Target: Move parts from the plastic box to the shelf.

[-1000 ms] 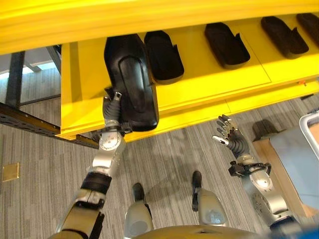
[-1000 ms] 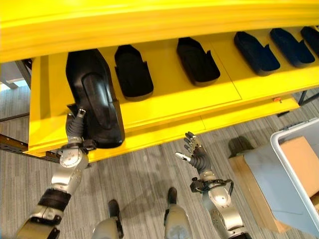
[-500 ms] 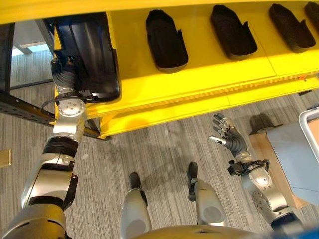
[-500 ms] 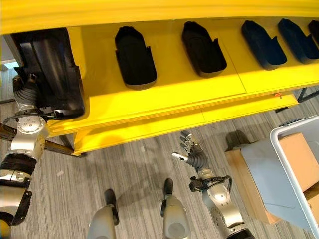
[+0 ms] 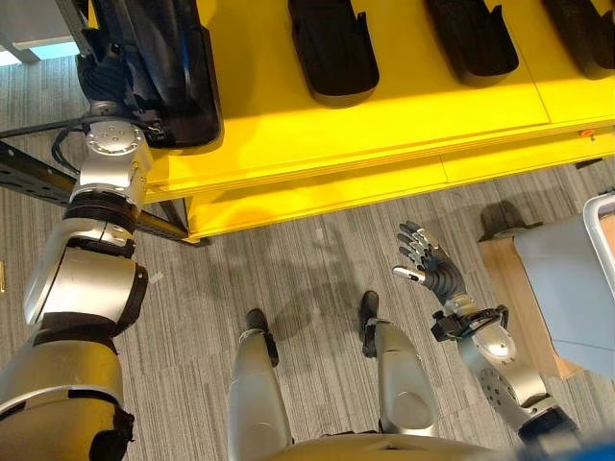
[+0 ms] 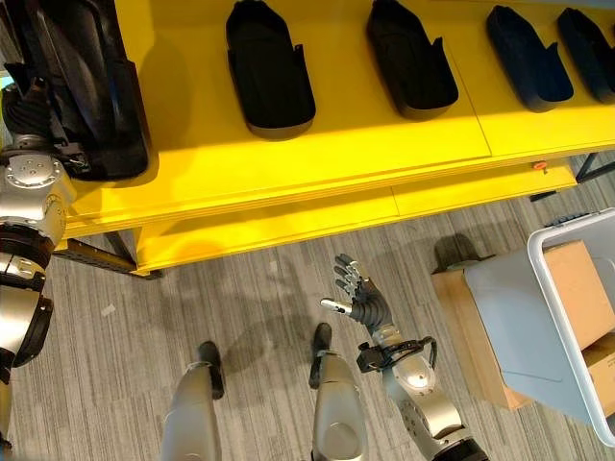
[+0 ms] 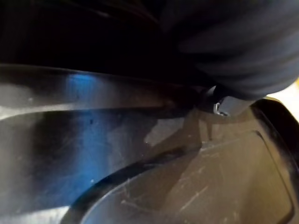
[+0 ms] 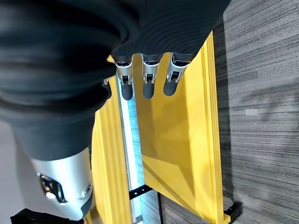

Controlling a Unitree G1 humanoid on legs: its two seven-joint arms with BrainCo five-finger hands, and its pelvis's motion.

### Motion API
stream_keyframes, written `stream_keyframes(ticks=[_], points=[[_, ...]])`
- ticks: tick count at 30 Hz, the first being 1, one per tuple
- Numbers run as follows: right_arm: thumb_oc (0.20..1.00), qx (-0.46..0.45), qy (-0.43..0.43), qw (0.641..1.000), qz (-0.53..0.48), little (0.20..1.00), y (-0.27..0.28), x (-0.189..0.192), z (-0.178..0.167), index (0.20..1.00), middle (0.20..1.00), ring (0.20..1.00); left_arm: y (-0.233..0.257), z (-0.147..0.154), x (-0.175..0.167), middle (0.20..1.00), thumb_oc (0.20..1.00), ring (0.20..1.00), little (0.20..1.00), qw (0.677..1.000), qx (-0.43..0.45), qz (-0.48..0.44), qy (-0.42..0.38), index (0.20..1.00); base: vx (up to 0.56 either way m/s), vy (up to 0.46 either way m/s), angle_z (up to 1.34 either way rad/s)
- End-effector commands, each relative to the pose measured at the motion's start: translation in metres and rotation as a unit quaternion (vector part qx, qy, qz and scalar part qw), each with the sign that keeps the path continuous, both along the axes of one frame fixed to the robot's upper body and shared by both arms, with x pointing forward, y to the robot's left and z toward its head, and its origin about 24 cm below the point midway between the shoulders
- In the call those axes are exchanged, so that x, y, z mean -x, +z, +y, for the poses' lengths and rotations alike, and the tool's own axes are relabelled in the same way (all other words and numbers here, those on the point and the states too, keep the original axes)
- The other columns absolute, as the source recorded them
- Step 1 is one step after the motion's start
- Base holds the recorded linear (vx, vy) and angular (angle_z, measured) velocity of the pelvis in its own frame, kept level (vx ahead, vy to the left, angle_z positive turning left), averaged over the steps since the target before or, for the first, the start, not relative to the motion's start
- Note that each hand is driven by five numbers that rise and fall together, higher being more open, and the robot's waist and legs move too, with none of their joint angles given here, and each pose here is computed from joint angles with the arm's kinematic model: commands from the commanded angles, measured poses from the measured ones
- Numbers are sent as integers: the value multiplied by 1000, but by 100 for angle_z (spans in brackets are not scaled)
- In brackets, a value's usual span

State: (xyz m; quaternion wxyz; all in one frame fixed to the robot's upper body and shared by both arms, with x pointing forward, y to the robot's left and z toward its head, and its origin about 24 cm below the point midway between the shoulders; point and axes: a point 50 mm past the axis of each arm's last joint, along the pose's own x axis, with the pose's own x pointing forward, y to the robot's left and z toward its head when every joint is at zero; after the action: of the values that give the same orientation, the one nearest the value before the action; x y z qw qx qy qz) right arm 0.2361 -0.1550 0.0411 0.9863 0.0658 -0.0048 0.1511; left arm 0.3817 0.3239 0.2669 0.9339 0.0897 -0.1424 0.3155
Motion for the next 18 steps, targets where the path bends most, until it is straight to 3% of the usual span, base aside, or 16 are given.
stream_keyframes(ticks=[1, 18], points=[[1000, -13, -5, 1000, -3, 1000, 1, 4, -8, 1000, 1000, 1000, 30, 8, 8, 200, 200, 200, 200, 999, 5, -54, 2, 200, 1, 7, 8], [1000, -15, 11, 1000, 9, 1000, -2, 9, -6, 1000, 1000, 1000, 14, 14, 7, 200, 200, 200, 200, 994, 92, -55, -7, 200, 22, 17, -3]])
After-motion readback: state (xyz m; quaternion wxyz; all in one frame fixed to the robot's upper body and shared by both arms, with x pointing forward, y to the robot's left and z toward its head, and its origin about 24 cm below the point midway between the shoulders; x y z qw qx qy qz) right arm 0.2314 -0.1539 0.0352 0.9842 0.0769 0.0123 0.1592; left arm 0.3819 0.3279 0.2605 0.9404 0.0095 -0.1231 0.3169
